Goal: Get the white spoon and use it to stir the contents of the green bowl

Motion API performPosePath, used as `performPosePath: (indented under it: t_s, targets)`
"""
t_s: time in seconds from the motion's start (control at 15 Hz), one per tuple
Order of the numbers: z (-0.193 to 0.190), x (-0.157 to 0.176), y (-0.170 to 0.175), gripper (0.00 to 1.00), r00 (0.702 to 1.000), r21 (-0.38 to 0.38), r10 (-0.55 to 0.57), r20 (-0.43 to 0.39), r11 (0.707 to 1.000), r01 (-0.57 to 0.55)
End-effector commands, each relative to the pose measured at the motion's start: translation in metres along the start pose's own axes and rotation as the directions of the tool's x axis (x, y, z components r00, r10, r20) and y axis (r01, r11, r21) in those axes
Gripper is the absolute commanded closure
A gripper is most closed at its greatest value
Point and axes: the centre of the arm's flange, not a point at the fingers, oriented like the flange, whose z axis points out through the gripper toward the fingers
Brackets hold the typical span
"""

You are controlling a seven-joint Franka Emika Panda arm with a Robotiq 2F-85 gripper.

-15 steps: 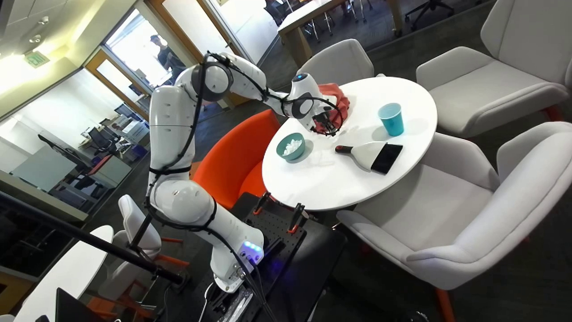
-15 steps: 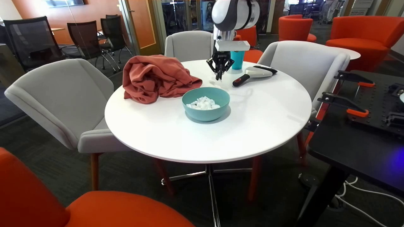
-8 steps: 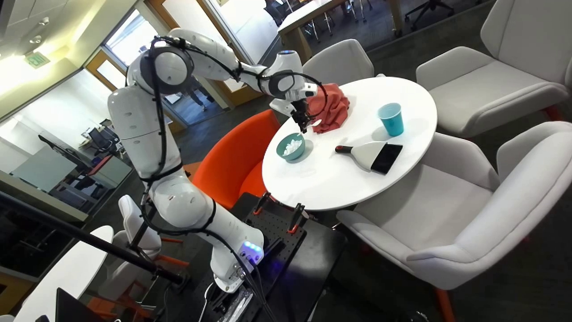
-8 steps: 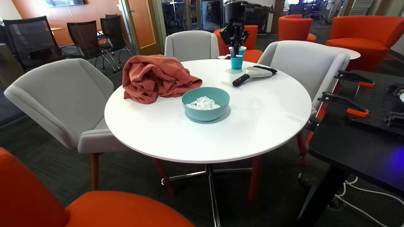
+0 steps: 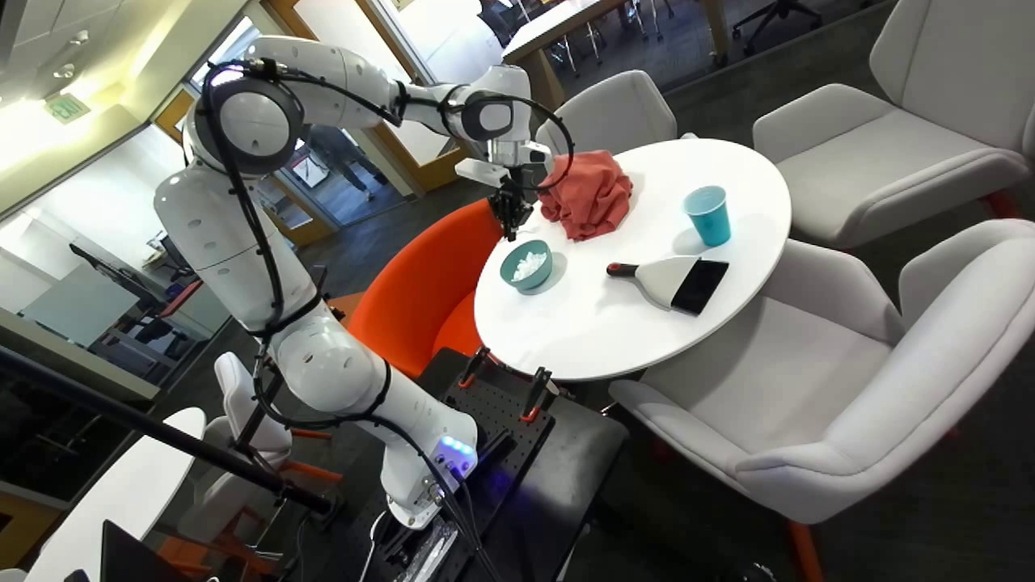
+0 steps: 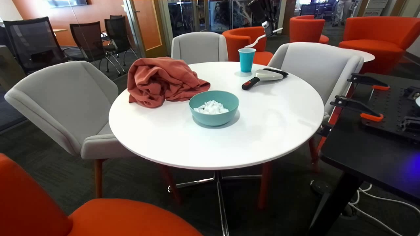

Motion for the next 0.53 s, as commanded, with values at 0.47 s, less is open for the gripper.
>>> performPosePath:
  t_s: [0.47]
  targets:
    - [0.008, -0.012, -0.064, 0.97, 0.948, 0.155, 0.059, 0.312, 0.981, -0.112]
